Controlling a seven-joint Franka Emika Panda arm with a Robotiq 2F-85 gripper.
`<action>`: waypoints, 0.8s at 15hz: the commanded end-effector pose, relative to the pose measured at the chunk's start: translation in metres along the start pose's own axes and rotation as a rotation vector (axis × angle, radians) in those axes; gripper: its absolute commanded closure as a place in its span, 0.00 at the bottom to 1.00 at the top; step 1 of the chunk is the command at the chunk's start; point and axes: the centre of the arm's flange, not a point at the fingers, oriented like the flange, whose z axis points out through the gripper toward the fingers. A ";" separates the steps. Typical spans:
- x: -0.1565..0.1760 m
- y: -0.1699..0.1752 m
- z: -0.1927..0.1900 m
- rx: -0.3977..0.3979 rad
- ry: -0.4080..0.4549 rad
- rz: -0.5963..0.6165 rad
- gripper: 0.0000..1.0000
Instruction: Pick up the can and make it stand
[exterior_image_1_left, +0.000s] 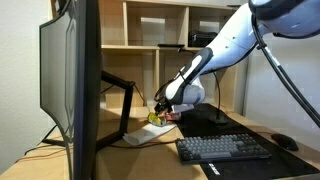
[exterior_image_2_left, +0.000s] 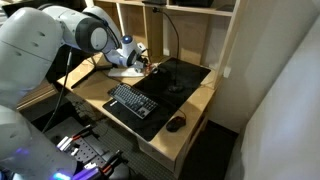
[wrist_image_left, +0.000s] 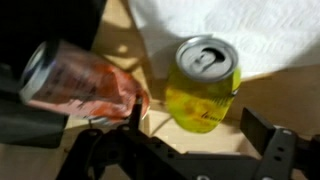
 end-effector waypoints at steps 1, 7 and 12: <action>0.060 0.052 -0.022 -0.022 -0.018 0.000 0.00; 0.076 0.046 -0.039 0.144 -0.171 -0.049 0.00; 0.048 0.025 -0.024 0.175 -0.331 -0.065 0.00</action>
